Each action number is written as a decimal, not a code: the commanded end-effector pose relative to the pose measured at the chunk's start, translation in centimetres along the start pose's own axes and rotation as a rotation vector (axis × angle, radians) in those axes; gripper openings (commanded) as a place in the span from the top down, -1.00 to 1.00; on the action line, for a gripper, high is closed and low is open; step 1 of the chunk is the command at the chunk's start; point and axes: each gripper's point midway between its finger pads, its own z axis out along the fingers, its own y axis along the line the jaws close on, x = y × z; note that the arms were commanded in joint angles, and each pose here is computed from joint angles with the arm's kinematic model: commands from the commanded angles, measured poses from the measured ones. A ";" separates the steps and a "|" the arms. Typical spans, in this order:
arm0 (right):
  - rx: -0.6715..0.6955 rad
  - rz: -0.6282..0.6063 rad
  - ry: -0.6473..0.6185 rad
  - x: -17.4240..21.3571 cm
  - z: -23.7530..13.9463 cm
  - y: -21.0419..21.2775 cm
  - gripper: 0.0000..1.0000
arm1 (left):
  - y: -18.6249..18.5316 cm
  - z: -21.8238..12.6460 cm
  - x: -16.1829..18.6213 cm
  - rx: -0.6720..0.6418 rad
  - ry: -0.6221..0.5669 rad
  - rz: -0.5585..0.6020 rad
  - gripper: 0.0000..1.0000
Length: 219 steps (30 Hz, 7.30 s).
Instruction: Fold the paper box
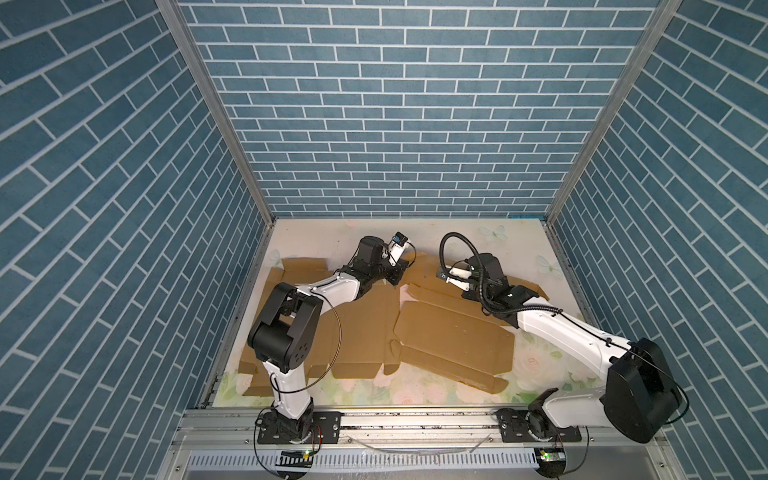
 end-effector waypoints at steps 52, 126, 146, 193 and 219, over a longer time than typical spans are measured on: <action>0.161 -0.193 0.054 0.5 1.7 -0.6 1.00 | -10.0 -0.1 -3.2 0.155 0.126 -0.213 0.59; 0.166 -0.178 -0.106 -1.2 0.0 0.6 1.00 | -3.3 2.2 4.4 -0.057 0.075 -0.140 0.46; -0.251 0.630 -0.265 -3.2 -5.7 -1.8 -0.11 | -2.1 1.5 2.5 -0.322 -0.151 -0.049 1.00; -0.376 1.706 0.103 8.6 -8.9 -6.1 -0.48 | -2.9 -1.2 9.3 -0.471 -0.193 -0.058 1.00; -0.388 1.518 -0.110 15.2 2.8 -1.9 0.14 | -0.9 0.3 9.4 -0.487 -0.082 -0.177 1.00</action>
